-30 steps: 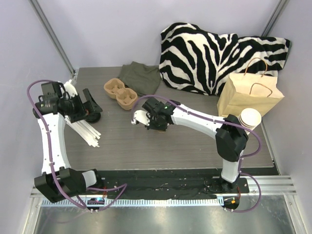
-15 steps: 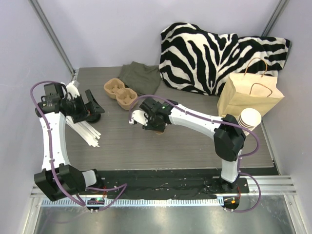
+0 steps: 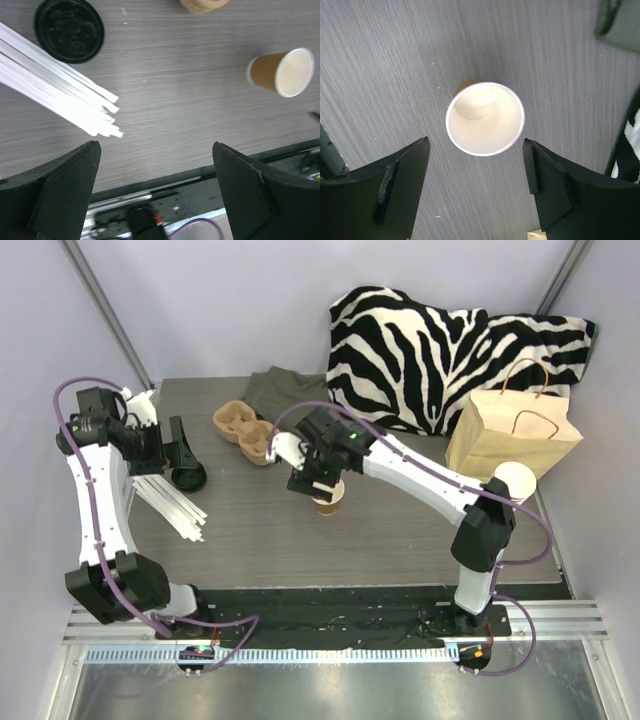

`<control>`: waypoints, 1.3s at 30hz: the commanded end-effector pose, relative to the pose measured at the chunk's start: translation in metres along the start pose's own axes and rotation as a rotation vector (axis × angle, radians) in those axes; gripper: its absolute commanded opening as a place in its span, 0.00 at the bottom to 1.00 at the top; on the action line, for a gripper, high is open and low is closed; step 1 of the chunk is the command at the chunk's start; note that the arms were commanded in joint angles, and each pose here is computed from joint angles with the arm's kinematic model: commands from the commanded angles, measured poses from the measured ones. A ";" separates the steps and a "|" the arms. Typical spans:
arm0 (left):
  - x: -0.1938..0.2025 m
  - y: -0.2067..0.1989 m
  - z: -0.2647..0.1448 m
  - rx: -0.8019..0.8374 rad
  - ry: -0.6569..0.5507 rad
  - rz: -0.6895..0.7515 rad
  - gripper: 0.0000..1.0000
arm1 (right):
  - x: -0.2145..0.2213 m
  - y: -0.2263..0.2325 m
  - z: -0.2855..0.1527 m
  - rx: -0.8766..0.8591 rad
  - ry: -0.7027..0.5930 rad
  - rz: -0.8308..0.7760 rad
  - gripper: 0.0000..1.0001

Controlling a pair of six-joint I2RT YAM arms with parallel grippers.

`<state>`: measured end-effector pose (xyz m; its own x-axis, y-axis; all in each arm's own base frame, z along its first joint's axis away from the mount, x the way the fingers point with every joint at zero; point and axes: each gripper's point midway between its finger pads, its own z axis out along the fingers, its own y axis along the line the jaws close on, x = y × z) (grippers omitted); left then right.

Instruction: Pack the takeout coffee

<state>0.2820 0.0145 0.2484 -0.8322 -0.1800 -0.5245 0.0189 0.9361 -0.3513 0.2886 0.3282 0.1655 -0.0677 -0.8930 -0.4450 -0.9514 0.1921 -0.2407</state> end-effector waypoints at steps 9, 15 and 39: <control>0.000 0.060 0.046 -0.117 0.323 0.414 0.93 | -0.011 -0.052 -0.085 -0.116 -0.313 0.423 0.93; -0.004 0.074 0.100 -0.229 0.356 0.576 0.75 | -0.015 -0.035 -0.083 -0.219 -0.361 0.512 0.94; 0.014 0.107 0.176 -0.203 0.526 0.681 0.54 | -0.006 -0.033 -0.075 -0.215 -0.315 0.522 0.94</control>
<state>0.3512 0.0546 0.0632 -0.8417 0.5316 -0.0949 0.5298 0.8469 0.0447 0.2978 0.2938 0.2164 -0.5137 -0.5677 -0.6433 -0.8445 0.4670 0.2623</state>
